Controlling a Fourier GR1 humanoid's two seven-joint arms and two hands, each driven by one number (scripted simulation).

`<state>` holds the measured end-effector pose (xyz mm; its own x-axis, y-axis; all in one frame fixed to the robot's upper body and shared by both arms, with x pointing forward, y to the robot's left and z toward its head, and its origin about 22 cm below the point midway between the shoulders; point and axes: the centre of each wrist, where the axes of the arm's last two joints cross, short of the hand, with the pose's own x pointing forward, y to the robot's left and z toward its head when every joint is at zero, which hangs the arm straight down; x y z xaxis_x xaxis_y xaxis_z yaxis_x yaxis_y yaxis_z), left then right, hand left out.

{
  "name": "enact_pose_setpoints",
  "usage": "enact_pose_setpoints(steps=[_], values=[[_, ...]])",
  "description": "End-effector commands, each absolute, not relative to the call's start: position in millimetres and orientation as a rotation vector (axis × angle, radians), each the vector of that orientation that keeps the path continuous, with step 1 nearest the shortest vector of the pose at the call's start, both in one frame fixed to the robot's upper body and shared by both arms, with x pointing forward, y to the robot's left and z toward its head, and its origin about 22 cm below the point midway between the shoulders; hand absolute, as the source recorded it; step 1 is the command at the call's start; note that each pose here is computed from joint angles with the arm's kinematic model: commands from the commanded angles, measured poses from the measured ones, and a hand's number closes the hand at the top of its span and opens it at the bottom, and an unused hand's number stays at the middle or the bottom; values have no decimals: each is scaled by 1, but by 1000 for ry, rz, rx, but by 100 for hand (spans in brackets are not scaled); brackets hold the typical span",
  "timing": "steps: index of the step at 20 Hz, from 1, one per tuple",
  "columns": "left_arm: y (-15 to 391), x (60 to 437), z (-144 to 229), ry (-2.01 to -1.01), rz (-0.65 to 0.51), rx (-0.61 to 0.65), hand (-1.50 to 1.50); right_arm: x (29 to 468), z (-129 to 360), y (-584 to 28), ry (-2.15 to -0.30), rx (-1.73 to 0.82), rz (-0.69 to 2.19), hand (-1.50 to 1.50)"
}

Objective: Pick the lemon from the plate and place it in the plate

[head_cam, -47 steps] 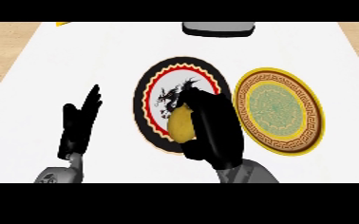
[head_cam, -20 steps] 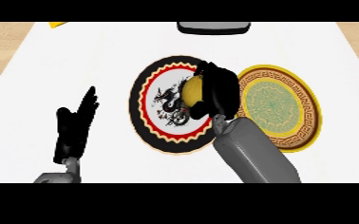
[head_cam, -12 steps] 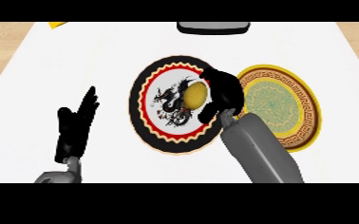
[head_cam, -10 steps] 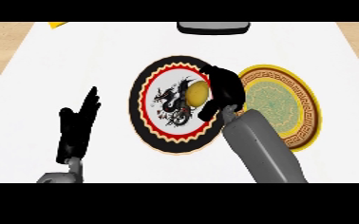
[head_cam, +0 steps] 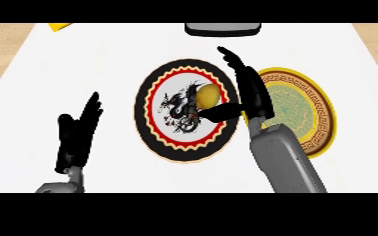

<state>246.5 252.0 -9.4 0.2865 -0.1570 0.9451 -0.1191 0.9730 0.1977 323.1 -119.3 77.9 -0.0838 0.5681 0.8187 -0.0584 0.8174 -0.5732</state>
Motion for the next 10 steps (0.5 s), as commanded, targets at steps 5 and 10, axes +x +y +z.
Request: enact_pose_setpoints(steps=[5, 10], values=[[246, 236, -11, -1276, -42, 242, 0, 295, 50, -175, -1679, -217, 293, -150], [245, 243, -9, -1292, -22, 250, 0, 292, 66, -184, -1702, -140, 309, -150]])
